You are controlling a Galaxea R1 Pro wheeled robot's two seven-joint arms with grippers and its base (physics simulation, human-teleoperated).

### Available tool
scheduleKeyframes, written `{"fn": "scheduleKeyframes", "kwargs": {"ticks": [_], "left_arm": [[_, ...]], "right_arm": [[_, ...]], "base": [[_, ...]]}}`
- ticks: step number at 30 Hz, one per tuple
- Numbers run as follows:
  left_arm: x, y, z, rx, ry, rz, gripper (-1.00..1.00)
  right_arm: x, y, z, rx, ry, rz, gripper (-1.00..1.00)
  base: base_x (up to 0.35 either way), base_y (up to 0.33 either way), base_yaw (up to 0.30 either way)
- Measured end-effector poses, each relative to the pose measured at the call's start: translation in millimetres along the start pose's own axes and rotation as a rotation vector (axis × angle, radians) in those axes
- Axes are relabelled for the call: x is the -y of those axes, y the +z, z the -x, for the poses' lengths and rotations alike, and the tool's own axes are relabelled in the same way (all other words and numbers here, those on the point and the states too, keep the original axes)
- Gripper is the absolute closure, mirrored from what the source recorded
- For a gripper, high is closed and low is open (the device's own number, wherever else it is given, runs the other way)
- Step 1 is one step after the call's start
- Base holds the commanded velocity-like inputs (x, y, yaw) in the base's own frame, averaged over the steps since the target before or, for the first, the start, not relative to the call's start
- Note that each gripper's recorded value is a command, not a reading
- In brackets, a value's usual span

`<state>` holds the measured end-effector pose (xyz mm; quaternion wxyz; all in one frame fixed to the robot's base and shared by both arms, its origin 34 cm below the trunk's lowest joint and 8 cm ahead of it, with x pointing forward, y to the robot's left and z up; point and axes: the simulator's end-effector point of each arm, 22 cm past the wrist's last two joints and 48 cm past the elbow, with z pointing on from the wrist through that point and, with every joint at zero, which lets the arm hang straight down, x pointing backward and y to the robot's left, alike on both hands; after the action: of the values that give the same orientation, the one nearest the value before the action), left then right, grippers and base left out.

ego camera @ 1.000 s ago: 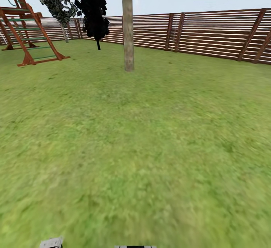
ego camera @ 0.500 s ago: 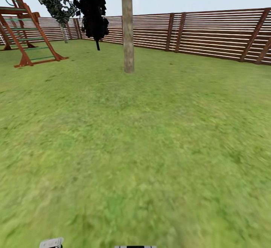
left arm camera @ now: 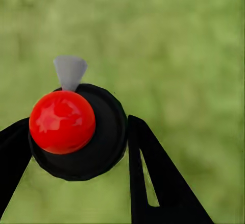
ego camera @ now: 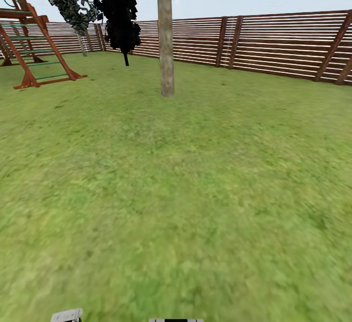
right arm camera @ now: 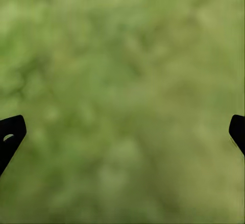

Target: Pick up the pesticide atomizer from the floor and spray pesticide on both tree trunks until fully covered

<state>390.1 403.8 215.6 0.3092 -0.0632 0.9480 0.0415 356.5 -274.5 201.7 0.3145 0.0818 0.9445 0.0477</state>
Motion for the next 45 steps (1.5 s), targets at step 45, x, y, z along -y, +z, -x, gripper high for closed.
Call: {"fn": "scheduleKeyframes", "kwargs": {"ticks": [45], "left_arm": [[-0.4,0.1,1.1,0.003,-0.001,0.001,1.0]], "right_arm": [[0.0,0.0,0.0,0.0,0.0,0.0,-1.0]], "base": [[0.338,0.0,0.0]]}}
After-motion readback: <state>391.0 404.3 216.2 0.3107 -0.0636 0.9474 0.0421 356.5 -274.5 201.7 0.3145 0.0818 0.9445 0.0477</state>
